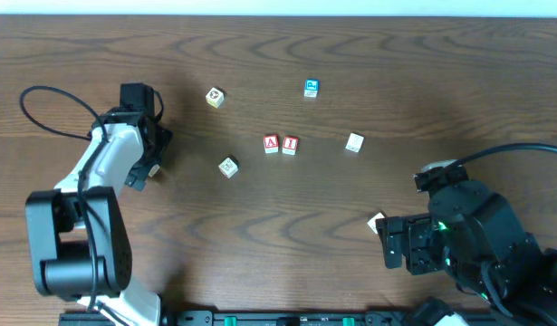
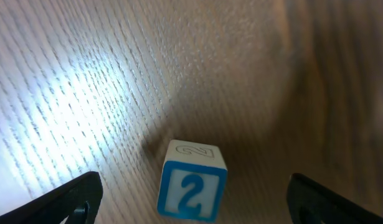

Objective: Spell out Ai2
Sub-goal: 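Move the left gripper to the blue '2' block and grasp, then lift the blue block with the left gripper toward the letters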

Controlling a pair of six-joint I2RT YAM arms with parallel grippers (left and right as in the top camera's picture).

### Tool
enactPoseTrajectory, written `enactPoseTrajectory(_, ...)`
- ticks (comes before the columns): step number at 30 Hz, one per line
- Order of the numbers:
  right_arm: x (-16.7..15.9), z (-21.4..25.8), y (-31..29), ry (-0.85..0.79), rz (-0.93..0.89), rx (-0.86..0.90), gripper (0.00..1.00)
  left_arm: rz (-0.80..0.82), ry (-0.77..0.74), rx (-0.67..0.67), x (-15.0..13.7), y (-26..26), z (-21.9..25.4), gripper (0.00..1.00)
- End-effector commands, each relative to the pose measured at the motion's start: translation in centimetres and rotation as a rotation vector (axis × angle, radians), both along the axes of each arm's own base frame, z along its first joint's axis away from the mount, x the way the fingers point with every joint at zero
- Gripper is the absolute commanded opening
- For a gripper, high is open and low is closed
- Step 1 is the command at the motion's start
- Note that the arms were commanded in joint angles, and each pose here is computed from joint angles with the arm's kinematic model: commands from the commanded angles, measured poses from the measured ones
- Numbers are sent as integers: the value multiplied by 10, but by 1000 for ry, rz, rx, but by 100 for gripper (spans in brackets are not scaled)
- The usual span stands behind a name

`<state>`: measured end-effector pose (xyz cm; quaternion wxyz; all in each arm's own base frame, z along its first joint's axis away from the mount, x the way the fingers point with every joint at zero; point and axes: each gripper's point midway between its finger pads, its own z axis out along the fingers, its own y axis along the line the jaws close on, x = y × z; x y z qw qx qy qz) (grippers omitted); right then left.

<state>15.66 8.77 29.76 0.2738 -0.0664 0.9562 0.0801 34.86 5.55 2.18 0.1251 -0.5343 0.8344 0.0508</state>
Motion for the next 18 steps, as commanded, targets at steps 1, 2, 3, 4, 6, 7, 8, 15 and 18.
enactPoseTrajectory(1, 0, 0, -1, 2, -14, 4, 97, -14, 1, -15, 8, -2, -7, 96)
enactPoseTrajectory(2, 1, 0, -1, 2, -14, 3, 97, -32, -1, -13, 11, -2, -8, 96)
enactPoseTrajectory(3, 1, 0, -1, 1, -15, 1, 97, -38, -2, -12, 12, -2, -9, 97)
enactPoseTrajectory(4, 1, 0, -1, 2, -16, 1, 97, -37, 0, -12, 11, -2, -10, 100)
enactPoseTrajectory(6, 2, -1, 0, 5, -15, -2, 97, -37, -2, -12, 12, -2, -11, 95)
enactPoseTrajectory(7, 2, -2, 0, 8, -15, -4, 97, -38, -6, -10, 13, -1, -11, 90)
enactPoseTrajectory(8, 3, -2, 0, 11, -15, -6, 97, -38, -10, -11, 14, -1, -11, 88)
enactPoseTrajectory(15, 7, -8, 4, 37, -16, -27, 97, -39, -5, -24, 15, -4, -15, 70)
enactPoseTrajectory(18, 9, -9, 5, 44, -16, -34, 97, -41, -8, -40, 15, -6, -15, 66)
